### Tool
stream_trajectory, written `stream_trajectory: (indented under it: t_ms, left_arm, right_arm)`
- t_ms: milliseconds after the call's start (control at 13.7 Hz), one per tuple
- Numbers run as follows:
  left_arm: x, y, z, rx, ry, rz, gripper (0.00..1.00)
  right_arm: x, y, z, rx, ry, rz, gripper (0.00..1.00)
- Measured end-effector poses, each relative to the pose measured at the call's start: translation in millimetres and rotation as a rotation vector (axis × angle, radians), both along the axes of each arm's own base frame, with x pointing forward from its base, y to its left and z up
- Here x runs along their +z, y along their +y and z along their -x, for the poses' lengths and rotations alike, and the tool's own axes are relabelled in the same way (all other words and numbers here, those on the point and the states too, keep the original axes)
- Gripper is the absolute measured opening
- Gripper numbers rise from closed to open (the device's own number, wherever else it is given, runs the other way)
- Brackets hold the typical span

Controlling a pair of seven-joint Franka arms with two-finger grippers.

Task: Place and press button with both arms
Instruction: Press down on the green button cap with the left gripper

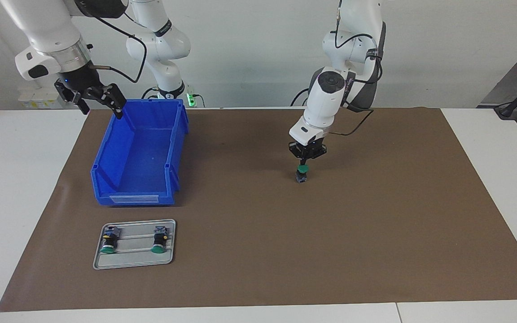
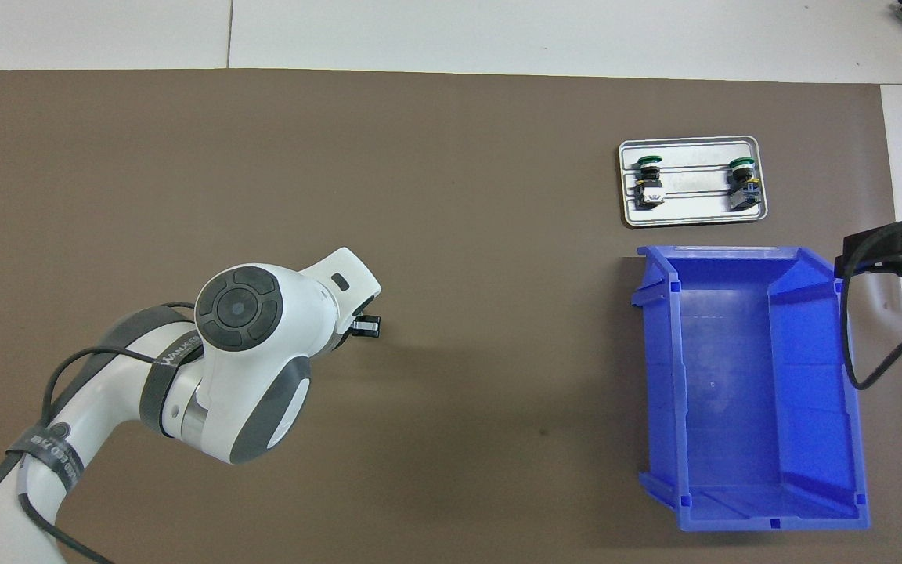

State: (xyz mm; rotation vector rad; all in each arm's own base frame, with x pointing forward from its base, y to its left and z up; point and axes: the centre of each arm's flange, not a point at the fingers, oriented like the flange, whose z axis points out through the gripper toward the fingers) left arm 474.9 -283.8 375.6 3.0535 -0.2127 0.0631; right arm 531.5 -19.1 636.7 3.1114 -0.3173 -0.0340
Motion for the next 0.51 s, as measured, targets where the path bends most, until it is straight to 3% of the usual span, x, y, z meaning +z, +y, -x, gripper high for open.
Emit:
stream_trajectory:
  t_ms: [513]
  left_arm:
    - [-10.3, 0.9, 4.2, 0.001, -0.018, 0.009, 0.01]
  right_arm:
    - [0.0, 0.0, 0.0, 0.0, 0.0, 0.0, 1.0]
